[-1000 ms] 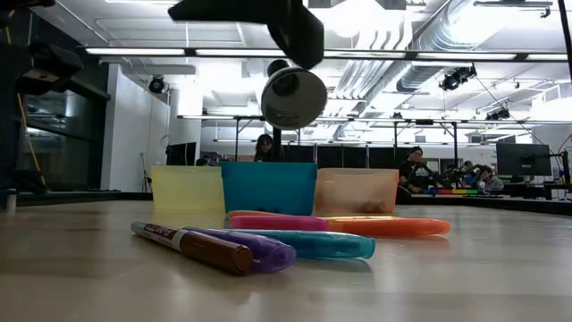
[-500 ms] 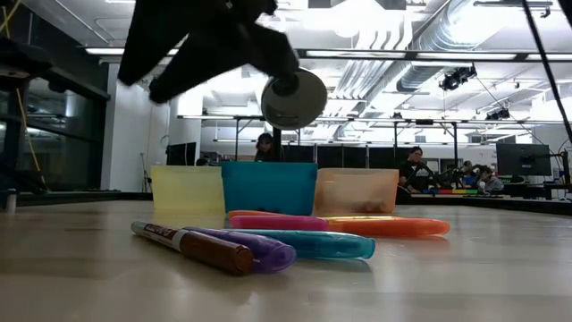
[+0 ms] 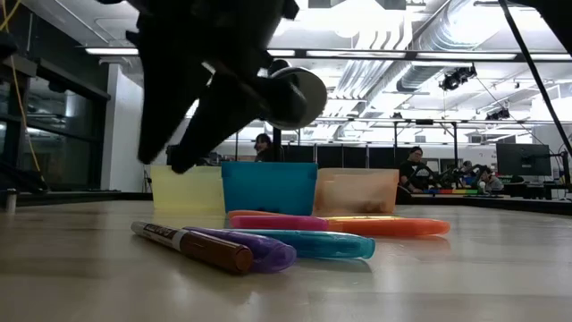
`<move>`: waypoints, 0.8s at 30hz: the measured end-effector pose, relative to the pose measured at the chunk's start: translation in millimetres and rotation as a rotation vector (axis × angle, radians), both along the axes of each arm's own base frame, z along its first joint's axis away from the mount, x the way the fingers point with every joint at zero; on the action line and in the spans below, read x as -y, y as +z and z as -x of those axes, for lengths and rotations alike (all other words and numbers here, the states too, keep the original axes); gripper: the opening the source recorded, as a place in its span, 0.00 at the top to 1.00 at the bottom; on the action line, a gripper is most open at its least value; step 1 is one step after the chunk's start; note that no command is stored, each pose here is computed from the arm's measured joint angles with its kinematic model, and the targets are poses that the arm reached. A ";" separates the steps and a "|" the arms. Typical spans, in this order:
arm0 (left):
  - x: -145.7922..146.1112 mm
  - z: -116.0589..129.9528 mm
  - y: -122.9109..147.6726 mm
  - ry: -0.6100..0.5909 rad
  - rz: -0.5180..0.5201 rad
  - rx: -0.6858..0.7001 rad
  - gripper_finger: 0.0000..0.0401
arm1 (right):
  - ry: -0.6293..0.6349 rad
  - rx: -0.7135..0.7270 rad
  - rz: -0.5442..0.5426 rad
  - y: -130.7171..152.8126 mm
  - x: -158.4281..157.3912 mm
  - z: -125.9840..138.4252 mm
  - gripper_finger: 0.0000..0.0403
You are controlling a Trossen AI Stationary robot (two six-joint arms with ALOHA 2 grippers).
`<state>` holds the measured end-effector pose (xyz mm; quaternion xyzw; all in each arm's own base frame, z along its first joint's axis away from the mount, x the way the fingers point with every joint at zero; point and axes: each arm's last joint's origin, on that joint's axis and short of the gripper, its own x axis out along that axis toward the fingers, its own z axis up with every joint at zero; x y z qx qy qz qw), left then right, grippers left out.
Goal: Pick & Place Markers
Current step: Put the brown dry erase marker into the blue bin
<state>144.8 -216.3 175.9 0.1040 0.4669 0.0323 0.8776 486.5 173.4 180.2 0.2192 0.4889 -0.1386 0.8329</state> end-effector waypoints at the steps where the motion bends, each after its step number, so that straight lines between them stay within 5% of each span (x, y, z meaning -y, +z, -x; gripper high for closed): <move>1: 0.0 0.0 0.0 0.003 0.002 0.001 1.00 | -0.004 0.002 -0.004 -2.4 -0.1 -0.1 0.71; 17: -0.3 -0.6 0.1 0.018 0.008 0.010 1.00 | 0.029 0.033 0.037 -35.8 -6.9 4.9 0.72; 24: -0.3 -0.6 0.1 0.019 0.008 0.009 1.00 | 0.067 0.078 0.140 -45.6 -22.5 7.4 0.72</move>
